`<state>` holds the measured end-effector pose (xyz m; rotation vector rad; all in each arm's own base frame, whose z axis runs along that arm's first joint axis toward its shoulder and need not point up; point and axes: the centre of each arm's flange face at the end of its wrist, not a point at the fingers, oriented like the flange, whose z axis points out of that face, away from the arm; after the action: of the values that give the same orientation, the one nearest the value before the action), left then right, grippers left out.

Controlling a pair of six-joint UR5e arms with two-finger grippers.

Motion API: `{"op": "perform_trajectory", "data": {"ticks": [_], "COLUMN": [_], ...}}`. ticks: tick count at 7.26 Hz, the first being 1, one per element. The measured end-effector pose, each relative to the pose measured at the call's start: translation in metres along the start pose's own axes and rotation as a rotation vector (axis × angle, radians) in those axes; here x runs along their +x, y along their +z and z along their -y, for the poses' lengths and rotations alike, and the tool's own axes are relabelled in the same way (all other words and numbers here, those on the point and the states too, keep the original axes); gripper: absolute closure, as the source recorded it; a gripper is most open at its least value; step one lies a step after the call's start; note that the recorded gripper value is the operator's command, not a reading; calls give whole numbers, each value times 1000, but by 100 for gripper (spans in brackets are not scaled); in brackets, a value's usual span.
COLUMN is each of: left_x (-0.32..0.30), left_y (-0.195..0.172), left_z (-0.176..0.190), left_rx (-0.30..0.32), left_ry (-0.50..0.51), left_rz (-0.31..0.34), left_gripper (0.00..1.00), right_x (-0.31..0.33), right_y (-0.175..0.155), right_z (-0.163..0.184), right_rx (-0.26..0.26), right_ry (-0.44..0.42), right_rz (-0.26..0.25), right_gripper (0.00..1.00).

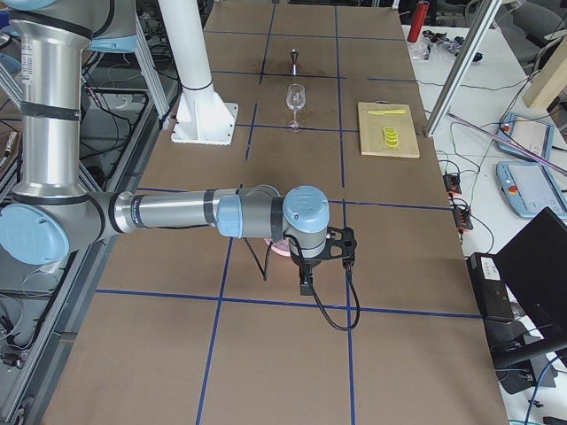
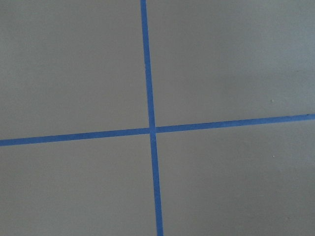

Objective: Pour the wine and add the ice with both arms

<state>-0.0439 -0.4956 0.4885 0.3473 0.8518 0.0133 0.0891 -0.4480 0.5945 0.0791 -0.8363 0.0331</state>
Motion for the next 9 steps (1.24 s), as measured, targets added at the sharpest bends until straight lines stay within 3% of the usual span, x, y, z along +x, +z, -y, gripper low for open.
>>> {"op": "perform_trajectory", "data": {"ticks": [2, 3, 6, 7, 9], "left_x": [96, 151, 306, 332, 325], "left_y": [-34, -31, 27, 37, 40], "left_z": [2, -7, -73, -102, -155], "left_rx": [69, 73, 79, 87, 136], "left_ry": [17, -17, -179, -207, -232], "left_rz": [-50, -62, -31, -25, -43], "left_gripper": [0, 0, 0, 0, 0], "right_x": [-17, -20, -23, -24, -26], "right_y": [-11, -13, -15, -15, -17], "right_z": [23, 28, 30, 30, 30], "right_rx": [25, 29, 34, 35, 39], "right_ry": [-35, -40, -47, -48, -52], "right_rz": [2, 5, 10, 11, 13], "right_gripper": [0, 0, 0, 0, 0]}}
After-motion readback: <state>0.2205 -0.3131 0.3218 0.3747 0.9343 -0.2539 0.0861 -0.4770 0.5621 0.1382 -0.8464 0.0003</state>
